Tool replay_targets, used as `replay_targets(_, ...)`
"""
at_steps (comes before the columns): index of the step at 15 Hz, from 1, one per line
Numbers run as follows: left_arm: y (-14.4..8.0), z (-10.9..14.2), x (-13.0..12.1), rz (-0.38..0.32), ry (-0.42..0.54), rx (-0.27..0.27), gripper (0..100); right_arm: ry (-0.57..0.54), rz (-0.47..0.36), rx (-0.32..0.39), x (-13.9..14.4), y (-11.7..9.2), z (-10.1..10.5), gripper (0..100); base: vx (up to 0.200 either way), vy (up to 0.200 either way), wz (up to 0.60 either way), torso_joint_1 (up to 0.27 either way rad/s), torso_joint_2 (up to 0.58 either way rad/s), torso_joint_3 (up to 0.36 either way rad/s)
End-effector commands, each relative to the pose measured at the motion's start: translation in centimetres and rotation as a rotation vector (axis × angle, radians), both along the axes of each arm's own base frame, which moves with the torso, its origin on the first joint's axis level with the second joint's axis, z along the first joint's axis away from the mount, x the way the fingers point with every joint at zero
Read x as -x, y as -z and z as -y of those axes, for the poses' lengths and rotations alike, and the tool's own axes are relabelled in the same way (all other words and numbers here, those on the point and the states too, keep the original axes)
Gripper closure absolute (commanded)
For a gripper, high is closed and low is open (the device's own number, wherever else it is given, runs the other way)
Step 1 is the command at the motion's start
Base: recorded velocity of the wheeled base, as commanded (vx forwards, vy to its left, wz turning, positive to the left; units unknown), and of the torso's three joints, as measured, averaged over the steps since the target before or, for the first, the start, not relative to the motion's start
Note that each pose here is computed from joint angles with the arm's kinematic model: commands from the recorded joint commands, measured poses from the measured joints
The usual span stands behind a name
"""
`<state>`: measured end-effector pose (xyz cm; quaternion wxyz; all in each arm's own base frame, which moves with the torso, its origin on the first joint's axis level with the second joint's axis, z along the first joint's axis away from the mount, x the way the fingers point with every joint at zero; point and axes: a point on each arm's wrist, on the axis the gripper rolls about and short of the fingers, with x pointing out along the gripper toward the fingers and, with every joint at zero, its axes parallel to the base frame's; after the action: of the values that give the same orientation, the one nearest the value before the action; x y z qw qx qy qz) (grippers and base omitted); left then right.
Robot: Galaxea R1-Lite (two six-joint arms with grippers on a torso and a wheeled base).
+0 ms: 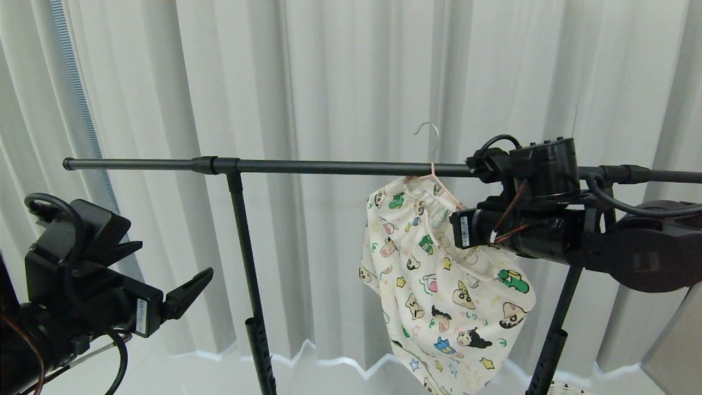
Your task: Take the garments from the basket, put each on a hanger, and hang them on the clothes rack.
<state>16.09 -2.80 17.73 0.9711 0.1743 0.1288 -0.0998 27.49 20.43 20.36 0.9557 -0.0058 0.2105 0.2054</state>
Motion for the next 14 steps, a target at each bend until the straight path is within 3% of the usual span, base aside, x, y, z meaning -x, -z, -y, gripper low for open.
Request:
replay_targets(1,-0.1,0.0,0.0,0.006,0.002,-0.002,0,0.008,-0.045,0.035,-1.4,1.5,-0.7,100,0.000,0.000,0.00,0.000,0.00,0.000)
replay_targets(5,-0.1,0.2,0.1,0.008,0.014,-0.007,0,-0.004,-0.080,0.073,-1.8,3.0,-1.4,100,0.000,0.000,0.00,0.000,0.00,0.000)
replay_targets(14,-0.1,0.5,0.1,0.005,0.036,-0.008,0,-0.018,-0.087,0.084,-1.4,3.0,-1.7,100,0.000,0.000,0.00,0.000,0.00,0.000)
